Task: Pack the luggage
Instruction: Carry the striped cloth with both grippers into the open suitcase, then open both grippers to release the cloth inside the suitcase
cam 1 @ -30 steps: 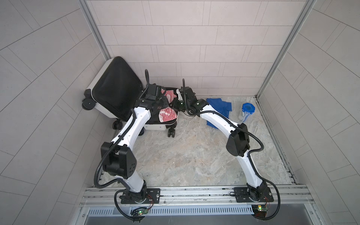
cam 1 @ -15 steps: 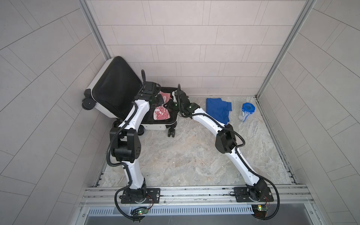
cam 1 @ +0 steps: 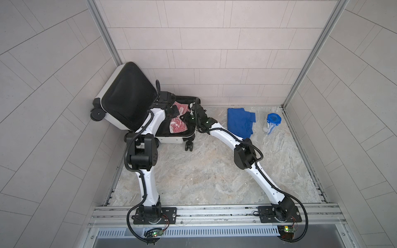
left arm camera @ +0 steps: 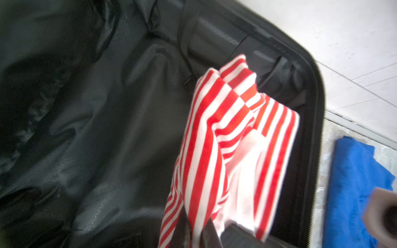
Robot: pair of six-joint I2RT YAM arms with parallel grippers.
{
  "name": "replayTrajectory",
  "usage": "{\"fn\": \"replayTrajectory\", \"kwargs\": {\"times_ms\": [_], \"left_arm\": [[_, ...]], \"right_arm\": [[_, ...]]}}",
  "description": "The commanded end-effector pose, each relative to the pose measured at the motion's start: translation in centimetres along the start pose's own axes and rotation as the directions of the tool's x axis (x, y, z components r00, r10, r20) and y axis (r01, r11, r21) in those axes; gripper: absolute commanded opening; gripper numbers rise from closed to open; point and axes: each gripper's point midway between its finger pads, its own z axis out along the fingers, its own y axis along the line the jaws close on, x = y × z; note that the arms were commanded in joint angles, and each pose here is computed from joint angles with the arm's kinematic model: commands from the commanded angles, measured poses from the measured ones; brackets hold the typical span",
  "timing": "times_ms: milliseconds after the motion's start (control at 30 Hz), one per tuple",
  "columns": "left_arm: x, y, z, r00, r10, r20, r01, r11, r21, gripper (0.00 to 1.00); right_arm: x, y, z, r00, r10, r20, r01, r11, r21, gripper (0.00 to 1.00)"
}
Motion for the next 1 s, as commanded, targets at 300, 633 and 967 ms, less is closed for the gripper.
{"fn": "replayTrajectory", "kwargs": {"times_ms": [300, 633, 967], "left_arm": [[1.5, 2.4, 5.4, 0.998, -0.012, -0.064, 0.009, 0.999, -0.051, 0.00], [1.4, 4.3, 6.7, 0.995, -0.018, -0.094, 0.009, 0.995, -0.101, 0.00], [0.4, 6.1, 6.2, 0.996, -0.014, -0.089, -0.002, 0.985, -0.173, 0.21]], "right_arm": [[-0.2, -1.3, 0.2, 0.999, -0.023, 0.026, 0.022, 0.998, 0.061, 0.40], [-2.6, 2.7, -3.0, 0.993, -0.096, 0.068, 0.091, 0.994, 0.066, 0.71], [-4.4, 7.2, -7.4, 0.979, -0.185, 0.082, 0.179, 0.981, 0.079, 0.75]]}}
